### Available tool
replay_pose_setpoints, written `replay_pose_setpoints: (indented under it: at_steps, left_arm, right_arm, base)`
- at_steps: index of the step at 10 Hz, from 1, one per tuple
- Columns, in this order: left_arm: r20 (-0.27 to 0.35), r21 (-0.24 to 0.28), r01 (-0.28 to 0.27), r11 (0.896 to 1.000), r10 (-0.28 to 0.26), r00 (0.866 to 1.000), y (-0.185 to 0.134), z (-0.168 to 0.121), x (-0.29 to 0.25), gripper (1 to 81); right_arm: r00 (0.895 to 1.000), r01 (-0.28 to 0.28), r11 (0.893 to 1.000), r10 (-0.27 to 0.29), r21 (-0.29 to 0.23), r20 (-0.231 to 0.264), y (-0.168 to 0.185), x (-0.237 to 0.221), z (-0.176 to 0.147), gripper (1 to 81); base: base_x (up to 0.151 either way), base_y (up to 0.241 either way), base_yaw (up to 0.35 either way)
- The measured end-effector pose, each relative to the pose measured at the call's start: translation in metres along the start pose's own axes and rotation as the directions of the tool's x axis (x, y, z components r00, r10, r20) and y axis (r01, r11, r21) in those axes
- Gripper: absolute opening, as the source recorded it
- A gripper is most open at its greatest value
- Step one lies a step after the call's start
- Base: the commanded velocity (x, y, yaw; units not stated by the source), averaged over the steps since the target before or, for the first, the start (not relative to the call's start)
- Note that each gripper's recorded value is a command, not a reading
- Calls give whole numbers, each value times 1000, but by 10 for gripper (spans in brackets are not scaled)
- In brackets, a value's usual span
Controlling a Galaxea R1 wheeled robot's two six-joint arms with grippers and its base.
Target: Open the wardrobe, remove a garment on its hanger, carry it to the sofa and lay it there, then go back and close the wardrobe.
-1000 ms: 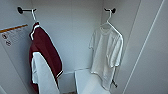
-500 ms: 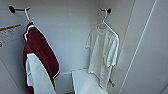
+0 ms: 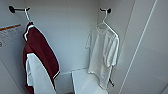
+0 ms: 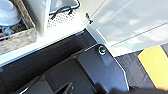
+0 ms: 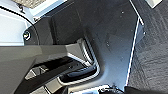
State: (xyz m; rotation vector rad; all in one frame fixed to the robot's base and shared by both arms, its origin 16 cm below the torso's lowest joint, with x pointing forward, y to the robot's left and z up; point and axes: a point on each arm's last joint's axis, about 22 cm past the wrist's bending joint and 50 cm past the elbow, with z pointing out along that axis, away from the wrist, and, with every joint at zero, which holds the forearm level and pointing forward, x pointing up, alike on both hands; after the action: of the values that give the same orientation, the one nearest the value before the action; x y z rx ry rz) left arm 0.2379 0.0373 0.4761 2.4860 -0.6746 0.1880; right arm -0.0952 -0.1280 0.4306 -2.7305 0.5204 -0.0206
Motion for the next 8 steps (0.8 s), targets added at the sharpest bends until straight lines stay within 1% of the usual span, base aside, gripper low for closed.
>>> replay_pose_setpoints:
  at_steps: [1,2,4,5,6,8]
  left_arm:
    - [-31,-8,-25,1000,25,999,0,-4,37,811]
    - [-46,-12,-42,999,41,998,-1,-10,60,811]
    - [-51,-26,-60,998,59,997,1,-16,84,811]
    - [-55,-46,-73,996,71,996,9,-20,99,811]
    - [-76,-70,-91,993,85,993,19,-26,117,811]
    - [-92,-139,-117,983,105,990,44,-39,131,811]
  right_arm:
    - [1000,0,1000,0,2,-1,-1,1,0,811]
    - [1000,1,1000,-1,2,-1,-1,2,0,811]
    - [1000,8,1000,-8,2,-9,-2,9,0,811]
    - [1000,8,1000,-8,3,-8,-2,9,1,811]
    - [1000,8,1000,-8,4,-8,-4,8,1,811]
    - [1000,7,1000,-7,3,-7,-3,8,1,811]
  base:
    - [0,0,0]
    - [0,0,0]
    - [0,0,0]
    - [0,0,0]
    - [0,0,0]
    - [0,0,0]
